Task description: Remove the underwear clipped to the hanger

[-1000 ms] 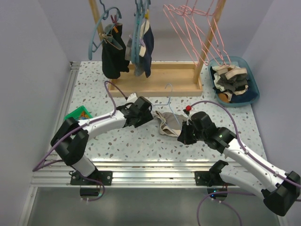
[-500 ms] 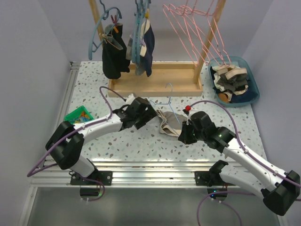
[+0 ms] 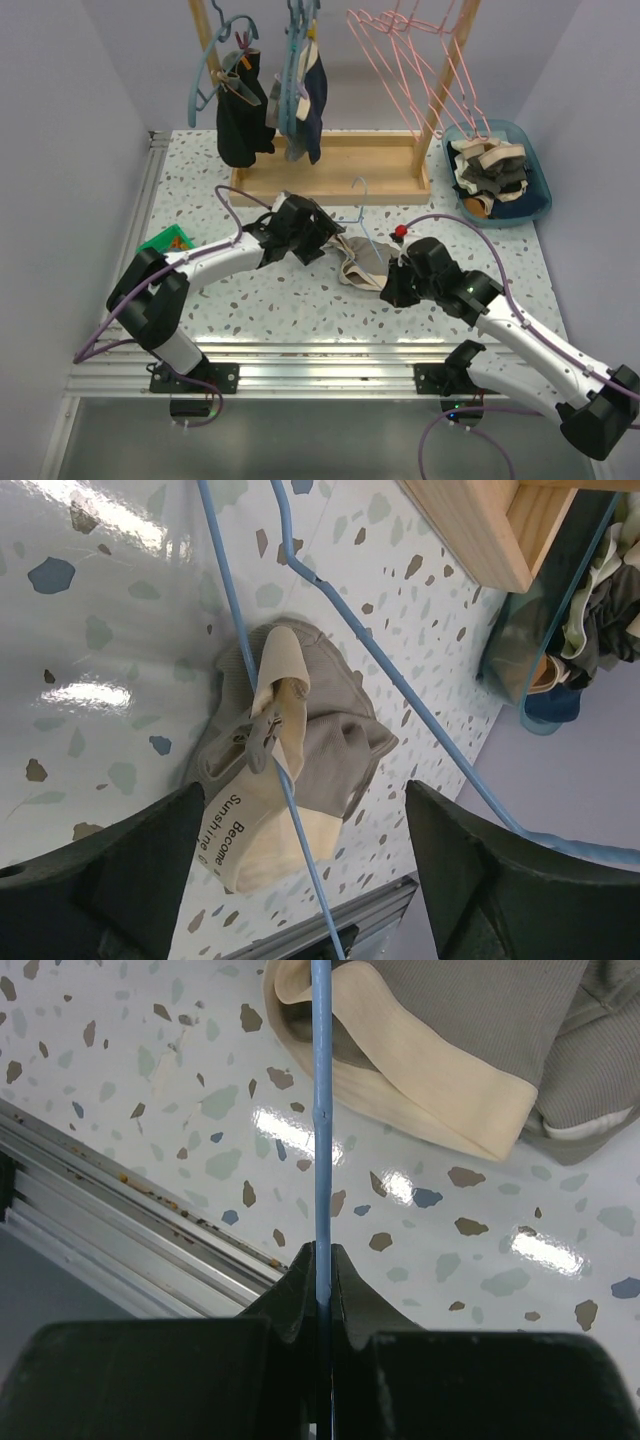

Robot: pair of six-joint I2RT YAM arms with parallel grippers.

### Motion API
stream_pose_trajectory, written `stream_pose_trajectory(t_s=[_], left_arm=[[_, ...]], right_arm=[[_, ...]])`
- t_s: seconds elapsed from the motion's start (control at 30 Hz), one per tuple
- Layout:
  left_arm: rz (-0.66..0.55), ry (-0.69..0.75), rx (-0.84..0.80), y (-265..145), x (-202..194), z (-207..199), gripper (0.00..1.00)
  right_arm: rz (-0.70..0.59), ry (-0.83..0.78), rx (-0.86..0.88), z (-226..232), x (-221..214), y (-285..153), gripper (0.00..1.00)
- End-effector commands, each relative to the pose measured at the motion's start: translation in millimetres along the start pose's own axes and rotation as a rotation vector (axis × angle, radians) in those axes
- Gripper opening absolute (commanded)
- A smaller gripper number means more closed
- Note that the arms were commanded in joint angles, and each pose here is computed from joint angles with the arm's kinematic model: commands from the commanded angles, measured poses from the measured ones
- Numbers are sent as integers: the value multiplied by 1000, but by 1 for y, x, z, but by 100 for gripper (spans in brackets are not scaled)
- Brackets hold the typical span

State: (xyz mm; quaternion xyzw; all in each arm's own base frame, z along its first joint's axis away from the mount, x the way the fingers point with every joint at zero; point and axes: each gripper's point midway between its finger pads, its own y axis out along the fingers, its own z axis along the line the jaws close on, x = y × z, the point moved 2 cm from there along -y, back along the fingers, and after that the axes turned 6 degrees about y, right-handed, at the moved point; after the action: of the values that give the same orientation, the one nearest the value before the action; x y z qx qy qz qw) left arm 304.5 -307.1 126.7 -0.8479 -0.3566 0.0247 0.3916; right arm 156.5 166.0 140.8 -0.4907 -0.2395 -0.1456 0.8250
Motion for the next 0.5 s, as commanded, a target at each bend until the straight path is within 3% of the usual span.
stream_pose_trajectory(t_s=[0.0,0.2,0.37,0.47], left_arm=[[16,-58,-7,-7,3,-1,88],[54,-99,15,0,3,9,91],[78,-113,28,9,-2,18,80],[63,-120,10,12,3,16,68]], right_arm=[[-35,-8,12,4,8,-8,0],[-36,-5,14,5,9,-7,0],[-42,-6,16,5,11,-8,0],[-43,-3,17,6,11,-8,0]])
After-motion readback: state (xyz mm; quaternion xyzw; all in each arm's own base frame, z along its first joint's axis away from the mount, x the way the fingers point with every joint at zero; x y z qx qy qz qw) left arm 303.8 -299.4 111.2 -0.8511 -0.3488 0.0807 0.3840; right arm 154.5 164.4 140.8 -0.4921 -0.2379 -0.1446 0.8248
